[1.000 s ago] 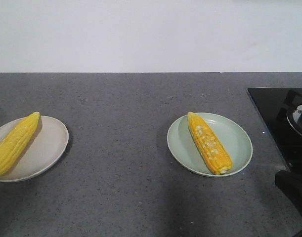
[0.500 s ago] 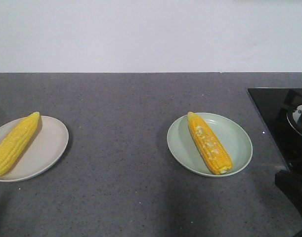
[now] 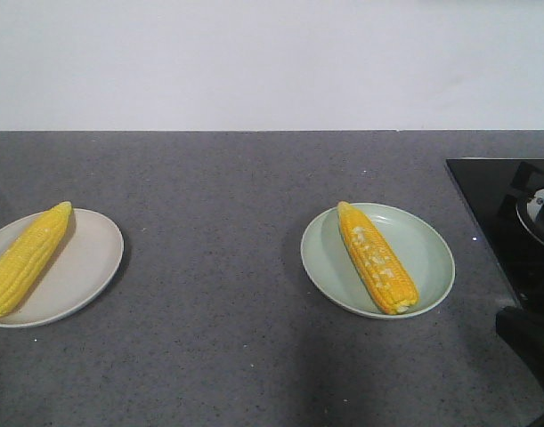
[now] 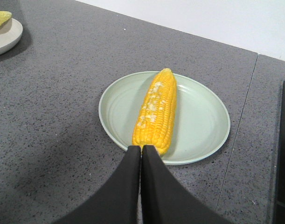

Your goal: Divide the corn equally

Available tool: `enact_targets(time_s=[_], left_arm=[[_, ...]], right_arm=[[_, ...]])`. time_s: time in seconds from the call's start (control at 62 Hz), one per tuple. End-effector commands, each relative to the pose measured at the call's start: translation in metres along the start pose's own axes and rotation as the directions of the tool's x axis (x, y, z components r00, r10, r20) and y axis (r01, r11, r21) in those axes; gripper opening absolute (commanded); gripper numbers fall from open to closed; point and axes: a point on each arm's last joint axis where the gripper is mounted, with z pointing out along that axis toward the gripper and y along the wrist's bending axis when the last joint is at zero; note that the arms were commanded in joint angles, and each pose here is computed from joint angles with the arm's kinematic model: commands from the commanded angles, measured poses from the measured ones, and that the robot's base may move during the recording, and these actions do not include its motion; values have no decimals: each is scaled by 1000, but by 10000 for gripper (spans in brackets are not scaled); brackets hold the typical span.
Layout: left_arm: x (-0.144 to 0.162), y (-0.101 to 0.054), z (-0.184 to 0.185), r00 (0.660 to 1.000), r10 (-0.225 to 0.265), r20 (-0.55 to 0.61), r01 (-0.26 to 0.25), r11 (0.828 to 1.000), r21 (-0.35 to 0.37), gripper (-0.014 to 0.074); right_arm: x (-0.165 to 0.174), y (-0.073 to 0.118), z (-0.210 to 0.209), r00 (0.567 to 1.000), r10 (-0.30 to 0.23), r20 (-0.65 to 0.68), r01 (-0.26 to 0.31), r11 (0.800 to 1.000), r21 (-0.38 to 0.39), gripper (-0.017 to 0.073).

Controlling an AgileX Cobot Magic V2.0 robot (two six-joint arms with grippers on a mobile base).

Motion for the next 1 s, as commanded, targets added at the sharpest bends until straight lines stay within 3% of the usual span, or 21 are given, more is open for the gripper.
enact_targets(time_s=[0.0, 0.983], left_arm=[[-16, -2, -3, 992, -10, 126, 9, 1000, 14, -6], [-17, -2, -4, 991, -10, 131, 9, 1000, 14, -6]], right_arm=[[-14, -4, -3, 996, 4, 92, -7, 1000, 30, -5], [-14, -4, -3, 996, 4, 92, -7, 1000, 30, -5]])
